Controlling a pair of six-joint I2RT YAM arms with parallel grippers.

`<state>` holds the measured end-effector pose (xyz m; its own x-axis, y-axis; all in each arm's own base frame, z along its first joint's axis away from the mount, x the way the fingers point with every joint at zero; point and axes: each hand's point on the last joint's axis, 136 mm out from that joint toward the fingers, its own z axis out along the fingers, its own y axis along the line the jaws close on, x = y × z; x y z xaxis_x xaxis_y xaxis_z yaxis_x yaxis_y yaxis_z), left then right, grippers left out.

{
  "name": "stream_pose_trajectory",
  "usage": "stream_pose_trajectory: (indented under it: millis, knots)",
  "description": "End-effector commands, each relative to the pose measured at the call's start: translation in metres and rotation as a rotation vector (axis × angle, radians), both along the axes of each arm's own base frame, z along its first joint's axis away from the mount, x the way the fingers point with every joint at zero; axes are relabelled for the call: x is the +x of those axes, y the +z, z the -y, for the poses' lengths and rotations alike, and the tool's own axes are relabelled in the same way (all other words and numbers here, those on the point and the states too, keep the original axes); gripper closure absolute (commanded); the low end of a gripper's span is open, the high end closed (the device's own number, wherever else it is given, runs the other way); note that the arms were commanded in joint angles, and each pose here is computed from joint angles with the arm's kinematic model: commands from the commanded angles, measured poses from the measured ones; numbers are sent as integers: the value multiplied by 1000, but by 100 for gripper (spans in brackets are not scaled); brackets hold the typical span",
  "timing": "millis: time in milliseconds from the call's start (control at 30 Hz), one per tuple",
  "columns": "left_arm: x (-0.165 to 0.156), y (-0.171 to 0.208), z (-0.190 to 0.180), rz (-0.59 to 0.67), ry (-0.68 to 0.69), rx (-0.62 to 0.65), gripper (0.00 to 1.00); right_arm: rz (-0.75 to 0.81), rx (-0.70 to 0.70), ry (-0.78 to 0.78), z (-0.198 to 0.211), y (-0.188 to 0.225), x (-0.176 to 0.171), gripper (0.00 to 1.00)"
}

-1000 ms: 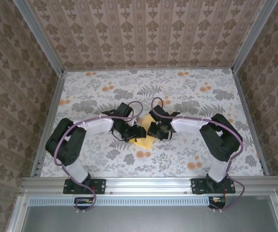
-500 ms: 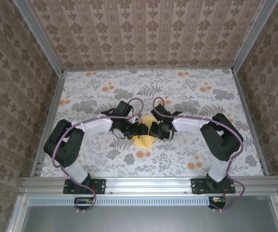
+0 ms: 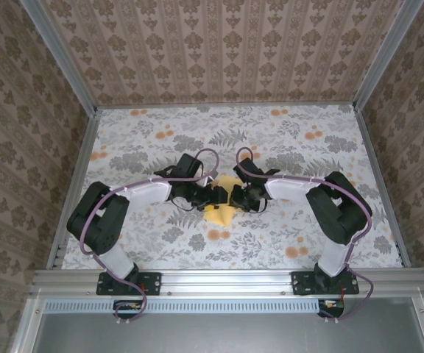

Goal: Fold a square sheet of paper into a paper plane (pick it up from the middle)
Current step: Fold the triangle a second time at the center of the table.

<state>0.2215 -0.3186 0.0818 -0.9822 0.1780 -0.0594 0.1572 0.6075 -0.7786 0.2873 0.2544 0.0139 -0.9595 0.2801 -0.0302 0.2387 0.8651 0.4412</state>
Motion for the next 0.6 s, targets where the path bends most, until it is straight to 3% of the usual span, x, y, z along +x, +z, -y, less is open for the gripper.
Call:
stream_pose_trajectory:
  millis: [0,333,567]
  knots:
    - [3,-3,6,-33,8,-33,36,-43,6,16,4,-16,-10,82]
    - [11,-13,9,-43,37,-22,32,-22,80,0,6,-3,-3,84]
    - [13,-17,7,-41,51,-9,29,73,97,40,15,27,0,73]
